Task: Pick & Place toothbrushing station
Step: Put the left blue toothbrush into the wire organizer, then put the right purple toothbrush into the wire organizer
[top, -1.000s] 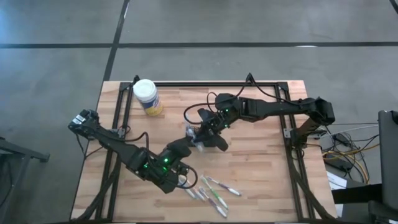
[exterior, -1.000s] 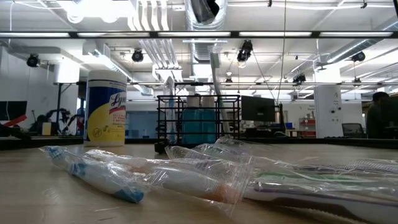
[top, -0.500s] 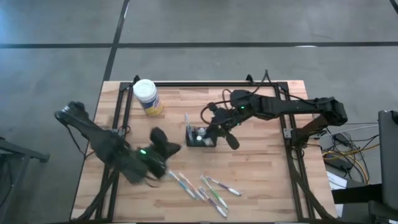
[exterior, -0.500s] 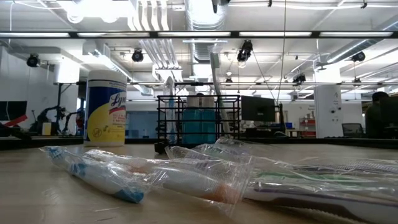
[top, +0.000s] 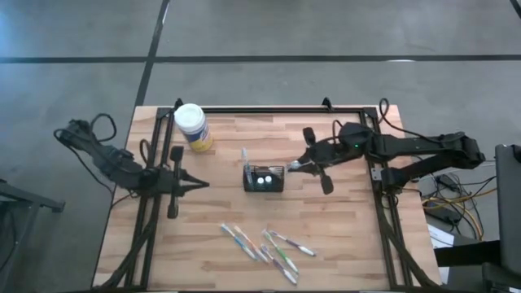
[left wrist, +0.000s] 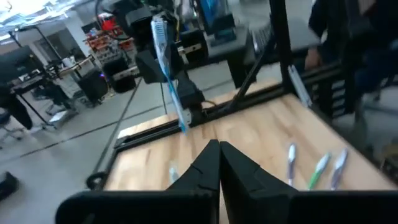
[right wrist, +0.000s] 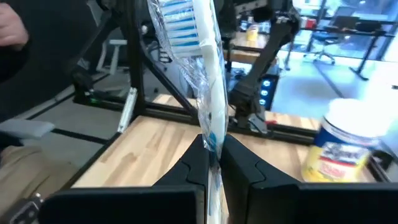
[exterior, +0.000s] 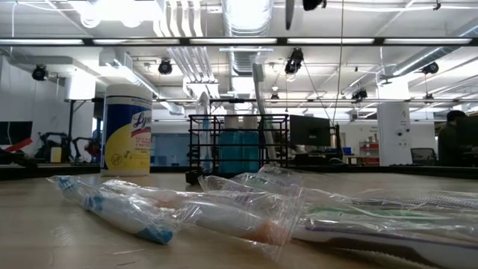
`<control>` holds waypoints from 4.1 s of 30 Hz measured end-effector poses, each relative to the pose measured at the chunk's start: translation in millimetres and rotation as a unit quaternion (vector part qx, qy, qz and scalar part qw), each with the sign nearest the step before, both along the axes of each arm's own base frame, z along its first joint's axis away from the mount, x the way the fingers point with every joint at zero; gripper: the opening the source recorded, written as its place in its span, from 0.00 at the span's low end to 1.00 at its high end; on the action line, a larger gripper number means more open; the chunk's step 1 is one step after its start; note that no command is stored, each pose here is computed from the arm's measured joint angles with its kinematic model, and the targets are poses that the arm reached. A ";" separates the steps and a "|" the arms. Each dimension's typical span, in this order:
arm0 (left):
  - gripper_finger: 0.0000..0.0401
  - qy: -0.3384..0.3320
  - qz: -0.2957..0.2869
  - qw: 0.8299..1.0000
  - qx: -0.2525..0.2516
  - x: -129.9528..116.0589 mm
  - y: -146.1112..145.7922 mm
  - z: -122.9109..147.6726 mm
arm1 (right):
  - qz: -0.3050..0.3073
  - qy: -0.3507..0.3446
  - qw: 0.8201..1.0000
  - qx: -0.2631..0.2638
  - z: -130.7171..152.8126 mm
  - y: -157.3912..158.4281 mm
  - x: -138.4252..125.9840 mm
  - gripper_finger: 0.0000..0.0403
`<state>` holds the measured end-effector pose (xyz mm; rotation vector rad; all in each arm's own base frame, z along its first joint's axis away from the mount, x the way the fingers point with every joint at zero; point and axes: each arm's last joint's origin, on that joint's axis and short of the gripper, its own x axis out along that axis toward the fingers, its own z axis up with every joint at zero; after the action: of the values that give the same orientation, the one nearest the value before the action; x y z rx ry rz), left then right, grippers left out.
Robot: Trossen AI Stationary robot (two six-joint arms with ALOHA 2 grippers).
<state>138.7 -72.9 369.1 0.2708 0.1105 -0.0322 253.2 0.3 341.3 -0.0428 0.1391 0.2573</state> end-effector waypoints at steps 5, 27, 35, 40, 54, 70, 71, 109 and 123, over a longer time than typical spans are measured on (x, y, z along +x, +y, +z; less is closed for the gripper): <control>0.01 -0.035 0.005 0.994 -0.106 -12.4 8.3 -37.7 | -0.037 -0.001 0.999 -0.020 -16.7 -1.2 -16.0 0.04; 0.02 -0.080 0.026 0.984 -0.157 -16.6 12.6 -138.0 | -0.065 -0.039 0.997 -0.034 -96.6 -0.7 -3.8 0.04; 0.02 -0.081 0.027 0.985 -0.152 -16.7 12.7 -138.2 | -0.078 -0.029 0.995 -0.045 -119.0 -0.4 19.5 0.04; 0.02 -0.081 0.027 0.984 -0.154 -16.7 12.7 -138.2 | -0.088 -0.002 0.995 -0.045 -131.3 -1.0 24.5 0.04; 0.02 -0.081 0.027 0.984 -0.156 -16.8 12.7 -138.6 | -0.114 0.052 0.992 -0.031 -164.2 -1.4 32.2 0.04; 0.02 -0.083 0.027 0.984 -0.154 -16.8 12.7 -138.1 | -0.123 0.063 0.990 -0.006 -197.8 -2.1 30.7 0.14; 0.02 -0.083 0.027 0.984 -0.155 -16.8 12.7 -138.0 | -0.123 0.064 0.990 -0.007 -198.4 -2.0 30.9 0.16; 0.01 -0.128 0.115 0.981 -0.089 -42.6 39.7 -125.3 | -0.070 -0.011 0.997 0.004 -64.6 22.6 -63.4 0.41; 0.01 -0.041 0.137 0.986 -0.081 -46.4 47.8 -168.7 | -0.037 0.091 0.993 0.070 -80.2 38.6 -82.2 0.41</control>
<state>92.4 -25.1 200.4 0.0926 0.0622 0.2433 171.0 38.8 261.1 0.1261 0.3030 0.1960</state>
